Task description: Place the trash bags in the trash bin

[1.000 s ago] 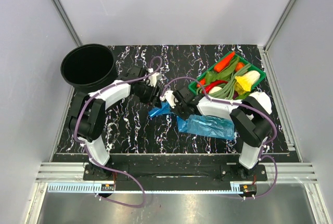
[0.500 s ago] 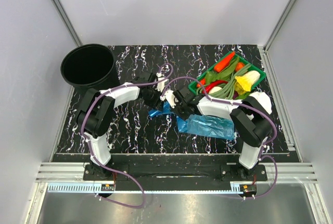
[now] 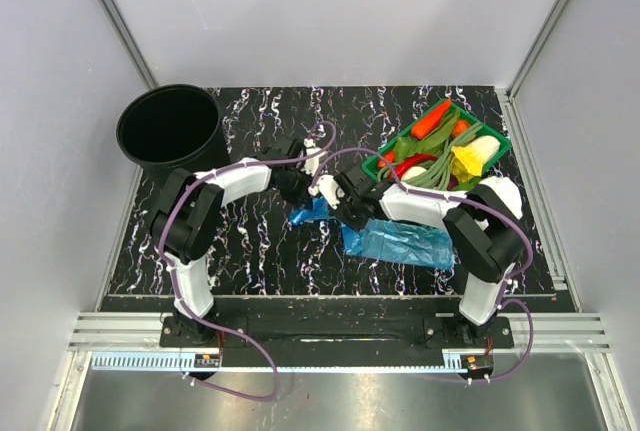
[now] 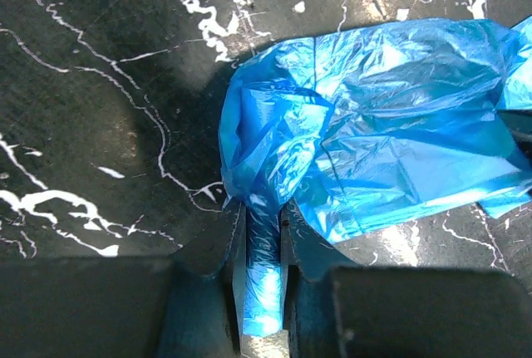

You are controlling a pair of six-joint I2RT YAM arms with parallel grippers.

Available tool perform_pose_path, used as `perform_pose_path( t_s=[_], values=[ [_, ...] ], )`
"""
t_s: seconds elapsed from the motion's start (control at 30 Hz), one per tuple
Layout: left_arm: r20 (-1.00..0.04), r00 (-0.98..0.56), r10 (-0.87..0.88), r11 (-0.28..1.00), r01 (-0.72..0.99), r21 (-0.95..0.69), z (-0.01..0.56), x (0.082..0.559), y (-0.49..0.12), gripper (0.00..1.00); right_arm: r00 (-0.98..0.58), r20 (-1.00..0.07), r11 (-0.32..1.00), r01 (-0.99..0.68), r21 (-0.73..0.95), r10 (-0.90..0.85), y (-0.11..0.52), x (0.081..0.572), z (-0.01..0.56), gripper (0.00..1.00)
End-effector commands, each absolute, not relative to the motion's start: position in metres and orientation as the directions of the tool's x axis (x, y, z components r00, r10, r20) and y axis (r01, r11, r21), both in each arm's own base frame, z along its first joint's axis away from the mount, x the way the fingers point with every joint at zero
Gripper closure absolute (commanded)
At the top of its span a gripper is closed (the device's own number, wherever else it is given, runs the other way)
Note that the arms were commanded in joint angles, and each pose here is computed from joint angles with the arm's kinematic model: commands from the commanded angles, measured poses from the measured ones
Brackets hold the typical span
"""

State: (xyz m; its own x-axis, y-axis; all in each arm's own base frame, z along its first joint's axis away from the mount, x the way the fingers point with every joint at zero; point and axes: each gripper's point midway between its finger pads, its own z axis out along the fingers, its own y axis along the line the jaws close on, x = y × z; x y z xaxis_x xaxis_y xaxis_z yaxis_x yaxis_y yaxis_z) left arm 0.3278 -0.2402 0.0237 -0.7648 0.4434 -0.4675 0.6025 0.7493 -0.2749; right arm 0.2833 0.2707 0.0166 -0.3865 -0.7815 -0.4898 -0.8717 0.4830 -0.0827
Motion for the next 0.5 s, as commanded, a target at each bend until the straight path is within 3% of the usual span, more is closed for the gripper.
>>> perform_pose_path(
  t_s=[0.0,0.13,0.47],
  values=[
    [-0.512,-0.749,0.421,0.771,0.593,-0.233,0.035,0.344,-0.218,1.00,-0.453,-0.433,0.533,-0.843,-0.078,-0.779,0.241,0.290,0.019,1.00],
    [-0.545,-0.749,0.375,0.793,0.564,-0.230,0.052,0.353,-0.196,1.00,-0.668,-0.388,0.671,-0.726,0.151,-0.635,0.215,0.295,0.009,1.00],
    [-0.613,-0.708,0.352,0.789,0.576,-0.213,0.070,0.349,-0.179,1.00,-0.807,-0.316,0.781,-0.577,0.241,-0.499,0.190,0.309,-0.009,1.00]
  ],
)
